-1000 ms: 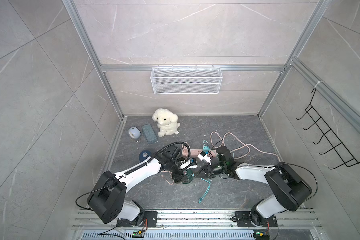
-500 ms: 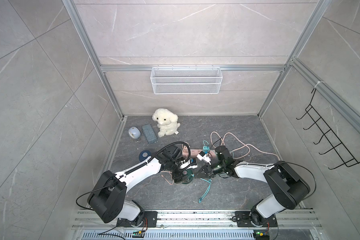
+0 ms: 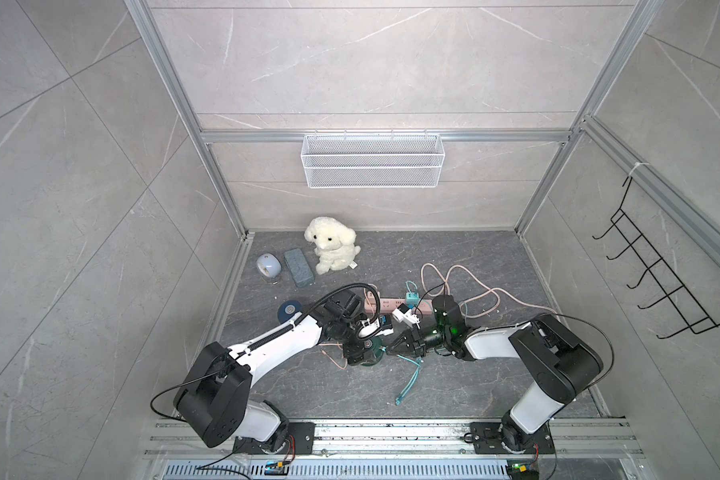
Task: Charge the cordless meat grinders
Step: Insert the charging cable into the cordless meat grinder.
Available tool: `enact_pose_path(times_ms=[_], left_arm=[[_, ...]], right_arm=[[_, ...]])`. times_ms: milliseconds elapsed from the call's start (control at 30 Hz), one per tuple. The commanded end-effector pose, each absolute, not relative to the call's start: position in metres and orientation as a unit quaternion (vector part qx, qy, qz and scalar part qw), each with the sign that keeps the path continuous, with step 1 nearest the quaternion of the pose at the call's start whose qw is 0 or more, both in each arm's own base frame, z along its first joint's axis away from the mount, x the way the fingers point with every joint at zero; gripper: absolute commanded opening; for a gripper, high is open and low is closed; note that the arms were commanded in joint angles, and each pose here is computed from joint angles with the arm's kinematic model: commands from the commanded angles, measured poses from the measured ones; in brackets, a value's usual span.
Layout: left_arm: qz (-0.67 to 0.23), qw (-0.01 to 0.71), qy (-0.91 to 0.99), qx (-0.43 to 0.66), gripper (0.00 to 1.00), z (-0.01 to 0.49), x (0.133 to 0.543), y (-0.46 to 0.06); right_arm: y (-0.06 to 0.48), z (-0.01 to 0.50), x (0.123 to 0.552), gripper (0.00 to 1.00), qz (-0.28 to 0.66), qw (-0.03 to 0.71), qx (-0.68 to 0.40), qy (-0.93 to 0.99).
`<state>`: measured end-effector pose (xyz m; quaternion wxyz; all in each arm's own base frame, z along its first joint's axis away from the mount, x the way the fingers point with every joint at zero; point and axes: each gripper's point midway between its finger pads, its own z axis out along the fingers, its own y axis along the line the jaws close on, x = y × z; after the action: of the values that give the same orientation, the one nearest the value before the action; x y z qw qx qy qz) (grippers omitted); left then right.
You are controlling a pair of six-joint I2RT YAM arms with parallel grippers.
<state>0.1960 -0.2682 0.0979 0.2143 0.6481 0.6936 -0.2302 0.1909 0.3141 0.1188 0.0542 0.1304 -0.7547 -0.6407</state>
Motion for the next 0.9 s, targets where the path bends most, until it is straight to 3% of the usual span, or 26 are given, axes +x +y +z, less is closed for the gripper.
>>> enact_pose_path(times_ms=[0, 167, 867], left_arm=[[-0.306, 0.231, 0.624, 0.681, 0.30, 0.107, 0.171, -0.309], [-0.308, 0.220, 0.621, 0.686, 0.29, 0.106, 0.165, -0.307], [-0.305, 0.228, 0.589, 0.713, 0.28, 0.110, 0.152, -0.319]], right_arm=[[0.337, 0.113, 0.207, 0.06, -0.599, -0.008, 0.143, -0.788], [0.329, 0.109, 0.202, 0.06, -0.545, -0.013, 0.185, -0.818], [0.345, 0.111, 0.223, 0.06, -0.587, 0.002, 0.172, -0.791]])
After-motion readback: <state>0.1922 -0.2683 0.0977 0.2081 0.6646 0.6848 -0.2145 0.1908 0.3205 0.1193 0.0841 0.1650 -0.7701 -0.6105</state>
